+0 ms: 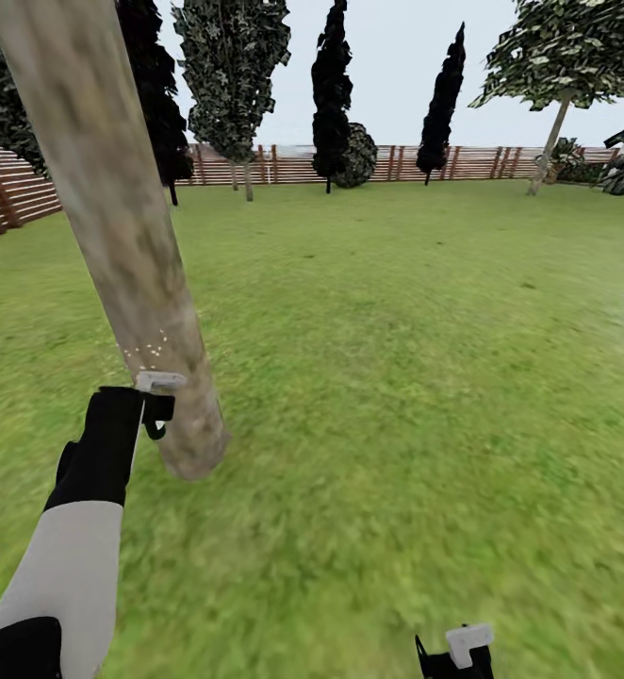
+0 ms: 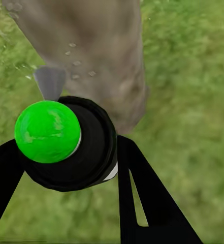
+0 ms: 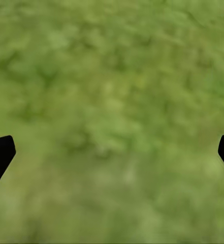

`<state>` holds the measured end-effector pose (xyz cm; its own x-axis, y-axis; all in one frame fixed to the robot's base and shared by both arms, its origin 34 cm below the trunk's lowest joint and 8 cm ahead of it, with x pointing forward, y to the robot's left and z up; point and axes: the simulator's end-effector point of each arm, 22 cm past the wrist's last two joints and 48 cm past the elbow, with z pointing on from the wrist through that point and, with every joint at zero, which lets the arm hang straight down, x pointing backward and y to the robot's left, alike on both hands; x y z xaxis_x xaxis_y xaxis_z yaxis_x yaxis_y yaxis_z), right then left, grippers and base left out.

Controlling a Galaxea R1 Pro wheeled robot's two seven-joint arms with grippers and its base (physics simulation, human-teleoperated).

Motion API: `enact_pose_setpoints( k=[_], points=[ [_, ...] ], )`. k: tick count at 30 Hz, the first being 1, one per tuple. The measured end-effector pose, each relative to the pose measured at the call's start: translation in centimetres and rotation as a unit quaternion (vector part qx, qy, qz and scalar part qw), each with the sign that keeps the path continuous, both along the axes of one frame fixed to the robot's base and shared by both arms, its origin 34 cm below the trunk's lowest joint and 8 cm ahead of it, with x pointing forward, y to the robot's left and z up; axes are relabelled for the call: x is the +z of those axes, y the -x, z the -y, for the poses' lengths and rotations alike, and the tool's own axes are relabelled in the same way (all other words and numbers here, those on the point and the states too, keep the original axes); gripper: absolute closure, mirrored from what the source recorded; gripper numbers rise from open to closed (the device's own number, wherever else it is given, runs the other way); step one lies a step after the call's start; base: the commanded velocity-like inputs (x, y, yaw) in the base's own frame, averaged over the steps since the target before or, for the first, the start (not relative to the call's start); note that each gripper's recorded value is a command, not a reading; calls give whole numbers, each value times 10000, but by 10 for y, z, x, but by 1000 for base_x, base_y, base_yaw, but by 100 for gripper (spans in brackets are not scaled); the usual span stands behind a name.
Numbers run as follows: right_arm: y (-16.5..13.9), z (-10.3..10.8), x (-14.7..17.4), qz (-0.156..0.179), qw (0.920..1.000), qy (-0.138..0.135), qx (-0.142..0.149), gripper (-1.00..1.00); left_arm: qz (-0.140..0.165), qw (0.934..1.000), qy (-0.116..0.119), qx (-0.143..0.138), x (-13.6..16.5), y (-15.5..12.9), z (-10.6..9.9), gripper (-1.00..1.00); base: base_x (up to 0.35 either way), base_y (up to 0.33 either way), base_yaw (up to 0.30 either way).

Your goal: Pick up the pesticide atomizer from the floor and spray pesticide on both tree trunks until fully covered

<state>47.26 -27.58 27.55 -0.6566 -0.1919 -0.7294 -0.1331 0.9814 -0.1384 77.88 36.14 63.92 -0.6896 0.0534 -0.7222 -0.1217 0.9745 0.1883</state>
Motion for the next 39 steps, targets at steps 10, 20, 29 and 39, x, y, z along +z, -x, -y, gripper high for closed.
enact_pose_setpoints(
  k=[10, 20, 29, 39],
  points=[
    [0, -1, 0, -2, 10000, -11, 7, -100, -3, 10000, 7, 27, -1, 1, -3, 100, 156, -250, 131],
    [0, -1, 0, 1, 10000, -5, 1, -100, -59, 9998, -147, 156, -4, 7, -26, 100, 140, -251, 242],
    [0, 0, 0, -1, 10000, 0, 0, -100, -279, 9992, -200, 182, -29, 24, -40, 100, 44, -262, 104],
    [0, 0, 0, 0, 10000, 0, 1, -100, -448, 9982, -277, 277, -47, 41, -53, 100, -27, -268, 0]
  ],
)
